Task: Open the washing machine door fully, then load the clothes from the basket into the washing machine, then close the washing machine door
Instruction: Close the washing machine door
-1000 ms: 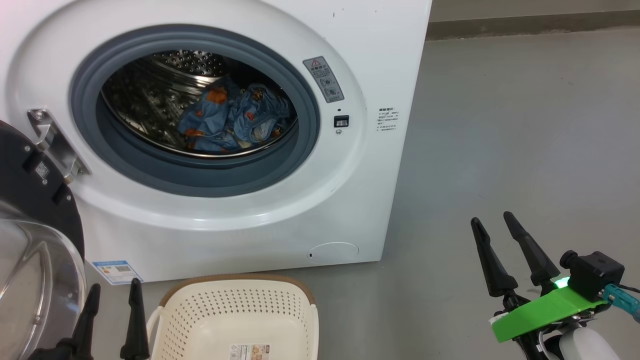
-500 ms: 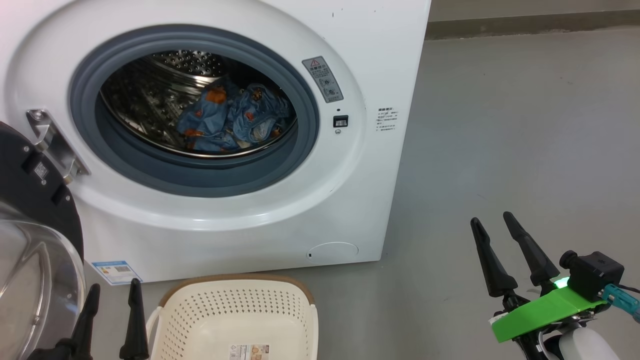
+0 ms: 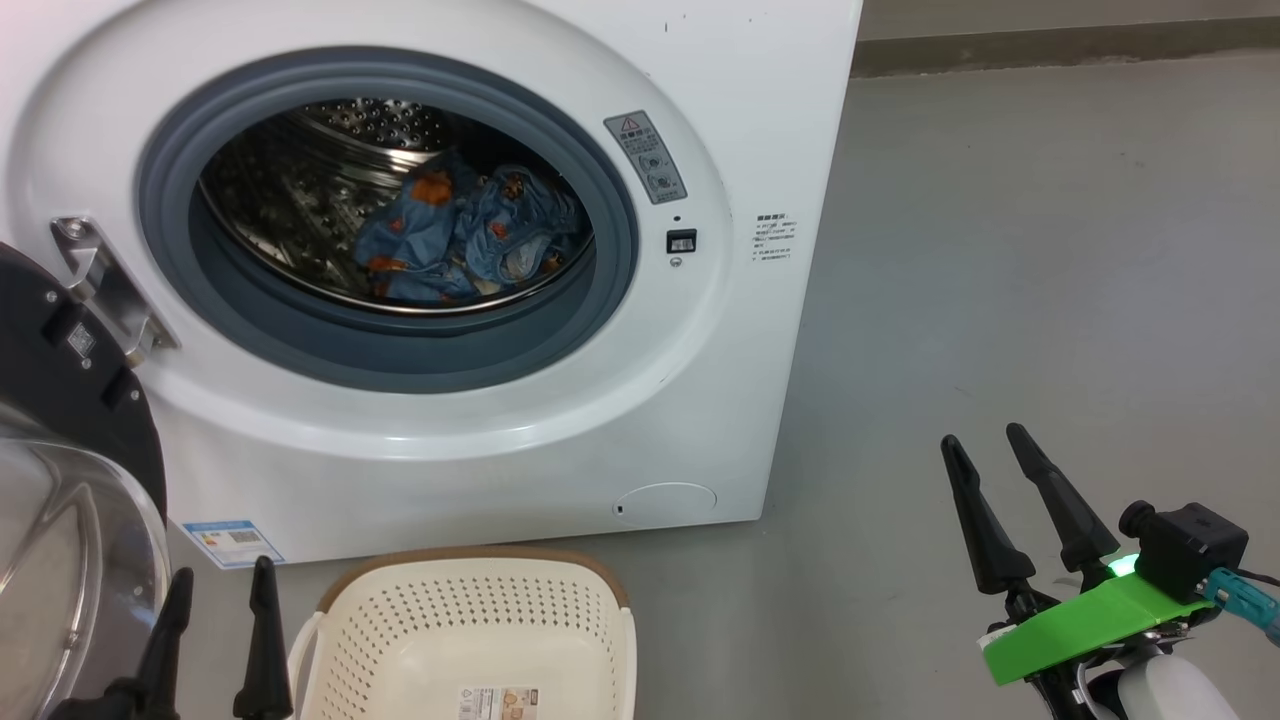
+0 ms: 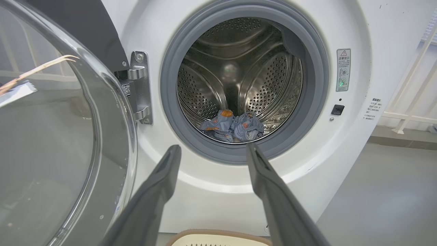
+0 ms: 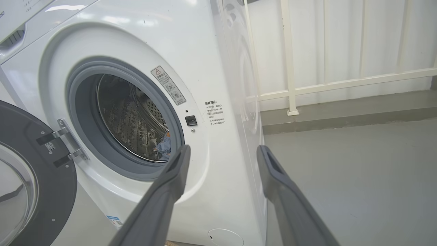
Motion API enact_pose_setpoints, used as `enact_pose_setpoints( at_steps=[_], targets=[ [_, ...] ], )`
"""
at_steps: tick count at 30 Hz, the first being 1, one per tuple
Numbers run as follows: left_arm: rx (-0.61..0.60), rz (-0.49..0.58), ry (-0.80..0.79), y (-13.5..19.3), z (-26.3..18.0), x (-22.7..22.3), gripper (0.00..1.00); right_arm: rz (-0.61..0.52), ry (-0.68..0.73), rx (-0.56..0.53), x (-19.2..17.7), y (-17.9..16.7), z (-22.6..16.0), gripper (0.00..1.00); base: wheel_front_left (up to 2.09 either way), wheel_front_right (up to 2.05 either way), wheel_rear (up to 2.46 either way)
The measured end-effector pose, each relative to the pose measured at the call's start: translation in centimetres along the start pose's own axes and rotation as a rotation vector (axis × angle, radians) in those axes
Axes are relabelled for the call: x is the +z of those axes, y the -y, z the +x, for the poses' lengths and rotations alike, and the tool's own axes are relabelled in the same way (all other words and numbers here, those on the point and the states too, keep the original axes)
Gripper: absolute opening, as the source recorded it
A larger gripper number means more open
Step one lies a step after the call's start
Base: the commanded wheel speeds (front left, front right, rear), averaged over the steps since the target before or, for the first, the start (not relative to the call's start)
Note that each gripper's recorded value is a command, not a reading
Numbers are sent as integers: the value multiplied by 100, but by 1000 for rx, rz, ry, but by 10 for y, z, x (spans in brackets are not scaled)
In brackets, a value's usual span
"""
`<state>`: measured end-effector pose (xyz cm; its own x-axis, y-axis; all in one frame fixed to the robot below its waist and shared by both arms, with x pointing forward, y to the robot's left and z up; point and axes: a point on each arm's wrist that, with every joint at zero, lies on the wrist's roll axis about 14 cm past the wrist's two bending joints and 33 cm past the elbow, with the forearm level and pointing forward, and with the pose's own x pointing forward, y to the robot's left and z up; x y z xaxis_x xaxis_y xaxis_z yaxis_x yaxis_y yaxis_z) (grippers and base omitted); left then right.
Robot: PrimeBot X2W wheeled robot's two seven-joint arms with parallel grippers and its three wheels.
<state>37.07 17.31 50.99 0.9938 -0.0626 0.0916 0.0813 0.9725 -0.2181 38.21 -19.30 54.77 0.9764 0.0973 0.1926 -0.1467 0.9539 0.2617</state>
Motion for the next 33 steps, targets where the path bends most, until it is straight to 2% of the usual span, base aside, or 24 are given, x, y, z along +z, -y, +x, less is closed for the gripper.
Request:
enact_pose_setpoints(
  at_steps=[9, 24, 33],
  targets=[
    [1, -4, 6, 0, 0, 2, 100, 0, 1, 0, 0, 0, 0, 100, -16, 16, 0],
    [1, -5, 15, 1, 0, 4, 100, -2, 3, 5, 1, -1, 0, 100, -124, 124, 0],
    [-5, 9, 21, 1, -1, 6, 100, -3, 4, 9, 2, -2, -1, 100, -29, 29, 0]
  ],
)
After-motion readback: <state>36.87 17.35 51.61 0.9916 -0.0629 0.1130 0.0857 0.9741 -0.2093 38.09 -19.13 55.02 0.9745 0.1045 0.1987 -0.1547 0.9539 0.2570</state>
